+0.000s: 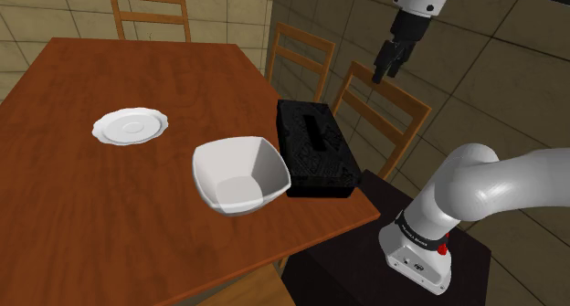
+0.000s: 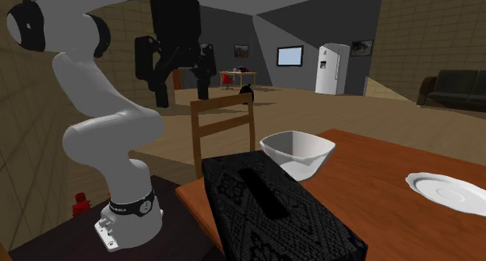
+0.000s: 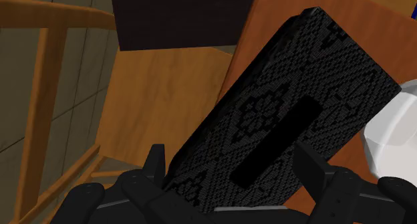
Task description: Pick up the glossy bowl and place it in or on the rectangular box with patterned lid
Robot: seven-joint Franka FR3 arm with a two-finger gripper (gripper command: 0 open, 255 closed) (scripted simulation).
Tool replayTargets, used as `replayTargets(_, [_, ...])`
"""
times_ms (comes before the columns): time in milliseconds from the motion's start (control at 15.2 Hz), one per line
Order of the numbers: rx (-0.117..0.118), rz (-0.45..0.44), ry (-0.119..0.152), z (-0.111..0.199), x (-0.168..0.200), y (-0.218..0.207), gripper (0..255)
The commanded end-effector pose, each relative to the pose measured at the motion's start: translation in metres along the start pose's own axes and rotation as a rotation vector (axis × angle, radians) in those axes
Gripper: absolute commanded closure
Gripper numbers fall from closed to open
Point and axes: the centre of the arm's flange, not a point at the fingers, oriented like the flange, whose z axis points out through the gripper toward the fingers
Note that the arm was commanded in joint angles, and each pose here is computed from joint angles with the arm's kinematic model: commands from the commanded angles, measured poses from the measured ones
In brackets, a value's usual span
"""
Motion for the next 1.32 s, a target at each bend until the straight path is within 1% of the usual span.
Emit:
replayTargets(0, [0.000,0.000,0.000,0.000,0.000,0.000,0])
replayTargets(1254, [0.051,0.083,0.045,0.115,0.061,-0.204,0])
